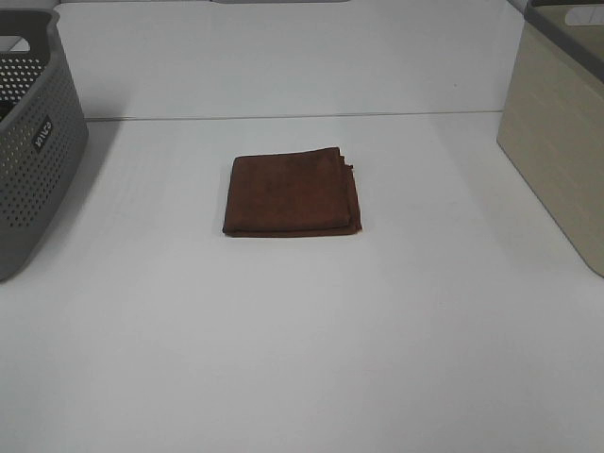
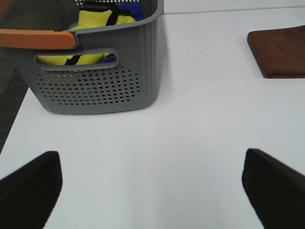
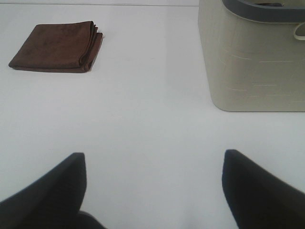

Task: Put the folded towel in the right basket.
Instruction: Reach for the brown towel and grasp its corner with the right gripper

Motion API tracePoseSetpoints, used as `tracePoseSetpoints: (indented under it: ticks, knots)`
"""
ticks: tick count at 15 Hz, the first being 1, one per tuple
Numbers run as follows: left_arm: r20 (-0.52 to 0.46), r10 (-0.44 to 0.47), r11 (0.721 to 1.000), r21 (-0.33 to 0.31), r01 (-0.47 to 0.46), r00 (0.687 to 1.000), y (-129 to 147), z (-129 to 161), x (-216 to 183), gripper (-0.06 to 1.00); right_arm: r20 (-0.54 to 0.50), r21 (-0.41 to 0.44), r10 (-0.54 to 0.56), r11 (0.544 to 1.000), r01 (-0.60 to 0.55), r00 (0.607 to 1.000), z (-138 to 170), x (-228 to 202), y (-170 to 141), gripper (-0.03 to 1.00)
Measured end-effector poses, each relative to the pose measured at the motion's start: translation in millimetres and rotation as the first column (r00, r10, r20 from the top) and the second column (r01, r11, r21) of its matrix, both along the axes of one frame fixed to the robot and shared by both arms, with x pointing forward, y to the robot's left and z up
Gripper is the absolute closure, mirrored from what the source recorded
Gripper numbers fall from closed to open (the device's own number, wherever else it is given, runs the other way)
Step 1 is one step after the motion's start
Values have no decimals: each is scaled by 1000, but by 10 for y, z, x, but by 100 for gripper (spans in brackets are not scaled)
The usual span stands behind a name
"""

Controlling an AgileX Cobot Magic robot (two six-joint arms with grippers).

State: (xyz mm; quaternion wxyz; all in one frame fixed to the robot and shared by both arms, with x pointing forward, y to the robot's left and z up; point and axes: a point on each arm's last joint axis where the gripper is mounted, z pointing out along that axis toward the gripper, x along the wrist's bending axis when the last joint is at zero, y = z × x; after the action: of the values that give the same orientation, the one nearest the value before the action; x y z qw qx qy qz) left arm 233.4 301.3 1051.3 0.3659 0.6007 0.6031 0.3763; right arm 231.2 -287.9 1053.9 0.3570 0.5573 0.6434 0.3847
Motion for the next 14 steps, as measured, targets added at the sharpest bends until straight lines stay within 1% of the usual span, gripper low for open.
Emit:
tracePoseSetpoints:
  ticks: [14]
  knots:
    - [0,0,1000,0,0,1000,0,0,0,-3,0,0,0,1000,0,1000,0,0,0,22]
